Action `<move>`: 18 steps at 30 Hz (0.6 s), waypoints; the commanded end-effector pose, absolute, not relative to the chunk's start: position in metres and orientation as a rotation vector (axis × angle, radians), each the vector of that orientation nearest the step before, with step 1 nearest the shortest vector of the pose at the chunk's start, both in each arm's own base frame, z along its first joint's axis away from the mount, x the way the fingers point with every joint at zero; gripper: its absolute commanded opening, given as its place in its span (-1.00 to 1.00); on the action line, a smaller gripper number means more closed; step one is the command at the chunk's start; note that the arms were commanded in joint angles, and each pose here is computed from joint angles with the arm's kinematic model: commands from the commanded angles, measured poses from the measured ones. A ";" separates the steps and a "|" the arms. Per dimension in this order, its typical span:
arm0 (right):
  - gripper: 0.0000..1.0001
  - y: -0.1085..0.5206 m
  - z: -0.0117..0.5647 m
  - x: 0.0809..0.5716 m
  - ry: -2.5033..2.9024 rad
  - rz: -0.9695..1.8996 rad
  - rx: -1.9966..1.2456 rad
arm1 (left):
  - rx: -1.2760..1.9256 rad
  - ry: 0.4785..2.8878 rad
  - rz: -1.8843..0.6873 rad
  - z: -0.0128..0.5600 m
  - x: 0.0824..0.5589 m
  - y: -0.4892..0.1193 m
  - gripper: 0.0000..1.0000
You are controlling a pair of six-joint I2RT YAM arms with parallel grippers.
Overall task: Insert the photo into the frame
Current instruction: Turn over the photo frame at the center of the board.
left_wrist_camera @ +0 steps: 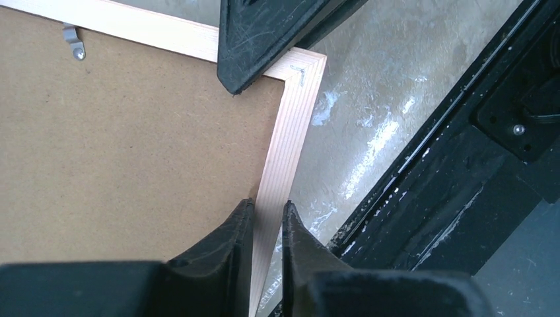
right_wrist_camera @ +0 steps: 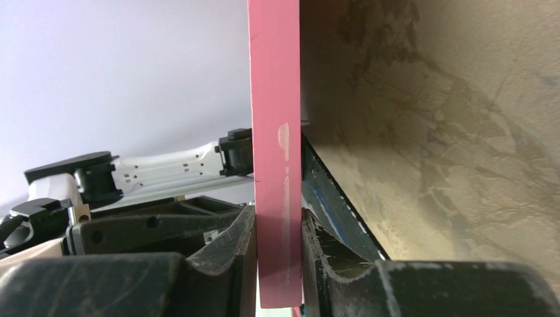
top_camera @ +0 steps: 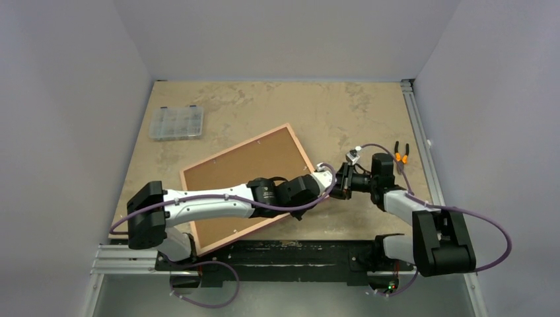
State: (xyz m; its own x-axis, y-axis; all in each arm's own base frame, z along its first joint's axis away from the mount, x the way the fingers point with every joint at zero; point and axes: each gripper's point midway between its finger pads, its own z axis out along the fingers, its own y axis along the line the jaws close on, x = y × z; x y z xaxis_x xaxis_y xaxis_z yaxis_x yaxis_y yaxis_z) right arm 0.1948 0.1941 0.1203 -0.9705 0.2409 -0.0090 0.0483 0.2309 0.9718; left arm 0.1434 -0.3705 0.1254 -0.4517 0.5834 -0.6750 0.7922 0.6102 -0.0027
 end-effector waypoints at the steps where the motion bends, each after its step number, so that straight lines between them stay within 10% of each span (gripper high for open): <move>1: -1.00 0.200 0.148 0.195 2.299 1.900 0.271 | 0.953 2.133 -0.472 0.166 0.152 -0.381 -0.45; 8: -1.00 0.199 0.167 0.208 2.228 1.872 0.449 | 0.963 2.094 -0.383 0.193 0.147 -0.367 0.46; 18: -1.00 0.195 0.215 0.221 2.111 1.885 0.625 | 0.973 1.999 -0.019 0.192 0.153 -0.340 0.45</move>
State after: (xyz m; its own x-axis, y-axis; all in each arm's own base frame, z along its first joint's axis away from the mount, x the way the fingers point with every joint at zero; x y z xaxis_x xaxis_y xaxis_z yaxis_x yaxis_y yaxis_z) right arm 0.2088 0.1950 0.1676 -0.9013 0.4258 0.0799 0.1624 0.1610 0.9735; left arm 0.1381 -0.3562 0.1783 -0.3546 0.5874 -0.7275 0.7227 0.6658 0.1854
